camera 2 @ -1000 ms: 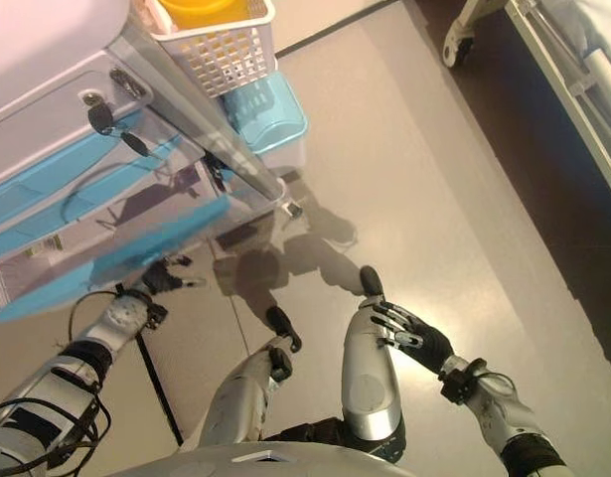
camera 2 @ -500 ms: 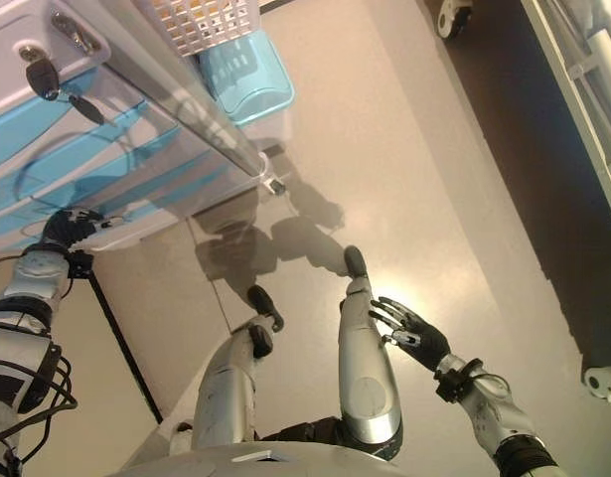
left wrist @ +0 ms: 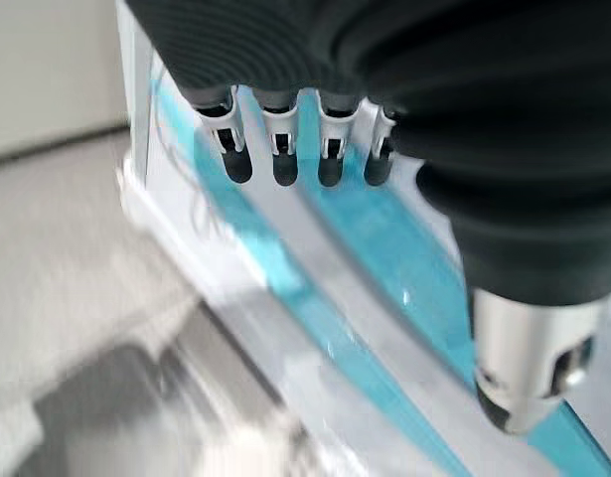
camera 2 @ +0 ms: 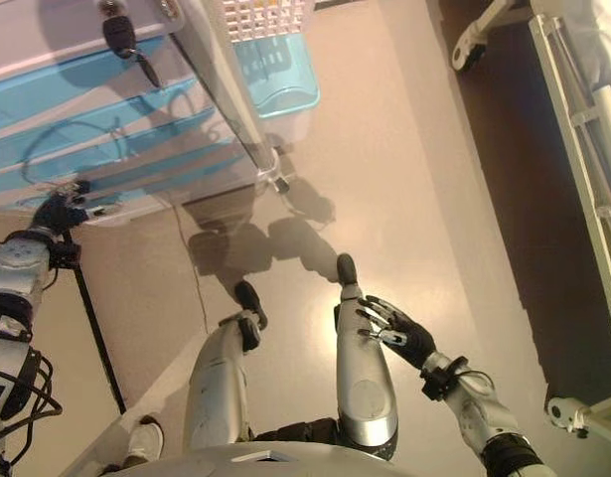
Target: Open the drawer and pick up the medicine
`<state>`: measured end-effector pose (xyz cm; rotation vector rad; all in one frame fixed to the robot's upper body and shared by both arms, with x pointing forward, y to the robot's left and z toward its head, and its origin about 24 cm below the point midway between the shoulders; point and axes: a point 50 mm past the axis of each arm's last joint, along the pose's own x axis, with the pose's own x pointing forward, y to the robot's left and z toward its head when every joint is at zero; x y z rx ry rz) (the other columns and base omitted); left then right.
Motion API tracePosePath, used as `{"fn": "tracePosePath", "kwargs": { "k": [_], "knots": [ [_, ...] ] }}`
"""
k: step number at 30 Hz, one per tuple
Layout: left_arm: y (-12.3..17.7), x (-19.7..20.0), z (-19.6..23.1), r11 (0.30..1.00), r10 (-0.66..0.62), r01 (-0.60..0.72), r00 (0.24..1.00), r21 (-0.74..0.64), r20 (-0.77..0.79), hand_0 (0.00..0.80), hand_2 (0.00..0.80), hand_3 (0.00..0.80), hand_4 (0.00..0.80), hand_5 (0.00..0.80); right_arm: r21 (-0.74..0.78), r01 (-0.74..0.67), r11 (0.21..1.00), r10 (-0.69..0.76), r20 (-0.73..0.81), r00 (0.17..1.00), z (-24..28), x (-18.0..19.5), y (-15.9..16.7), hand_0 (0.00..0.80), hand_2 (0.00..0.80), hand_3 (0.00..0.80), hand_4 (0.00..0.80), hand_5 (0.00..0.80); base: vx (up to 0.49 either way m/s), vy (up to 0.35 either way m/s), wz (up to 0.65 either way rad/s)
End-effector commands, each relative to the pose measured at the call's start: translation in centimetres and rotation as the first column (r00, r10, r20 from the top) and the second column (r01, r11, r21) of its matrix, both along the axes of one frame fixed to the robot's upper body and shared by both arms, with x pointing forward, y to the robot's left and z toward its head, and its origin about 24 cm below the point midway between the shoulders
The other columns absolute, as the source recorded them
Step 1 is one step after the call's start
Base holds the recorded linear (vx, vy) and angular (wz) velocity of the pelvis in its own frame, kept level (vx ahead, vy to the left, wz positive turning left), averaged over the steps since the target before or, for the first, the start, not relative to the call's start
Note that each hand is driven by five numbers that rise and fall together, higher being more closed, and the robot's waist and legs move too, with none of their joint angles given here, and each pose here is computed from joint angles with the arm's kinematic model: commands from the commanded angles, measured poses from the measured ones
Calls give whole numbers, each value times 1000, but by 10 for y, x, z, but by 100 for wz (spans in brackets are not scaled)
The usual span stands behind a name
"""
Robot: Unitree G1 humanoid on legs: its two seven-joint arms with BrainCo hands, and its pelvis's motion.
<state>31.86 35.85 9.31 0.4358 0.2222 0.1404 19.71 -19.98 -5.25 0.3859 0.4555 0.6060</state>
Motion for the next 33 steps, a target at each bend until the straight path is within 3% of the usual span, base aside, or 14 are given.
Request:
{"fn": "tracePosePath", "kwargs": {
  "k": [1,6,12,20,33],
  "knots": [
    [-19,-3,-16,986,-108,107,994,-126,-8,0,0,0,0,0,-69,-57,996,53,-49,997,-11,-9,20,0,0,0,0,0,16,-109,24],
    [-108,-38,-109,851,-433,330,881,-409,-191,0,0,0,0,0,-198,46,979,-73,-132,989,-24,0,10,0,0,0,0,0,35,-110,21],
    [-169,-95,-175,724,-585,293,740,-625,-331,0,0,0,0,0,-270,35,962,-100,-232,968,-40,-3,8,0,0,0,0,0,47,-96,18],
    [-188,-152,-211,608,-612,92,688,-789,-391,0,0,0,0,0,-290,40,956,-145,-350,925,-64,-27,16,0,0,0,0,0,19,-89,15],
    [-202,-183,-232,538,-572,-94,689,-838,-445,0,0,0,0,0,-231,89,969,-206,-557,804,-94,-64,30,0,0,0,0,0,7,-8,16]
  ]
}}
